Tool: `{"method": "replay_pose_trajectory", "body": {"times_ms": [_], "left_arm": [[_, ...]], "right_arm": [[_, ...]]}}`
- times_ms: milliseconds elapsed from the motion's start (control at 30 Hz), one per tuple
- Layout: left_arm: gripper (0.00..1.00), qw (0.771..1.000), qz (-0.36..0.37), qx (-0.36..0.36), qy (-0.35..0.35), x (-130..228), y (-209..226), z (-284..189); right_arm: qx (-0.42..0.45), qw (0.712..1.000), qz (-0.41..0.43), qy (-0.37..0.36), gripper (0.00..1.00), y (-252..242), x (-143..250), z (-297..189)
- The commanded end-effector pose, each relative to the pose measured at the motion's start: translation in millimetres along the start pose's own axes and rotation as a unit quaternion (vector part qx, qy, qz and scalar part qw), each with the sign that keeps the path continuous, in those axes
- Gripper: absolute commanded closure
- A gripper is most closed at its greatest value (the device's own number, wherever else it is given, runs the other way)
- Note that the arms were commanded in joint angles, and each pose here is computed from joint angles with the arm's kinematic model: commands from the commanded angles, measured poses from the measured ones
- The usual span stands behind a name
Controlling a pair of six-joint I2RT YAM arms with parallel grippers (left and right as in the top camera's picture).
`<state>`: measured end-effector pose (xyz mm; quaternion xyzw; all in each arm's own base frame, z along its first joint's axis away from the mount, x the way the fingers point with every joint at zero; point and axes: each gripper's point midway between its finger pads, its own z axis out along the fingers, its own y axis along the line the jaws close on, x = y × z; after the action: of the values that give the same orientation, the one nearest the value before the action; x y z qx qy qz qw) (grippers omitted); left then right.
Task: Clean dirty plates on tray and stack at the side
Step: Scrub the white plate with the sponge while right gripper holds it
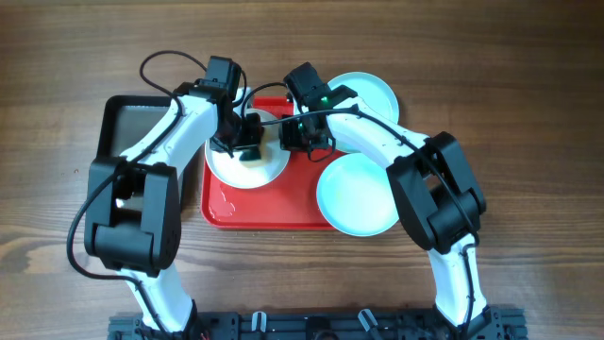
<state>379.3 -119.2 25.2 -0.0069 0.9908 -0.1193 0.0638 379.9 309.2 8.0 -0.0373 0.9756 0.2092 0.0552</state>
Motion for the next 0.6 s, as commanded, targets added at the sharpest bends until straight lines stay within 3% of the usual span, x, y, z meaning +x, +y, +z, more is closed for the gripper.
{"method": "replay_pose_trajectory", "body": {"times_ms": [0,100,200,367,467,567], "left_arm": [[0.96,0.978,-0.074,-0.180,-0.077,-28,63,-9],[0.96,0.961,-0.087,-0.242,-0.103,-33,83,-19],[0.96,0.967,-0.069,-0.233,-0.078,-23,76,-15],[0.96,0.994,0.027,-0.103,0.025,18,13,5],[0.96,0.995,0.068,0.028,0.069,37,-35,9],[0.96,0.992,0.081,0.079,0.060,33,-53,8]], "right_arm": [[-0.014,1.000,-0.001,0.009,0.96,5,0,5],[-0.013,1.000,-0.001,0.011,0.96,4,1,5],[-0.013,1.000,-0.001,0.011,0.96,4,1,5],[-0.016,1.000,0.001,0.012,0.96,4,1,4],[-0.017,1.000,0.002,0.013,0.96,4,1,4],[-0.025,1.000,0.002,0.017,0.96,6,2,4]]}}
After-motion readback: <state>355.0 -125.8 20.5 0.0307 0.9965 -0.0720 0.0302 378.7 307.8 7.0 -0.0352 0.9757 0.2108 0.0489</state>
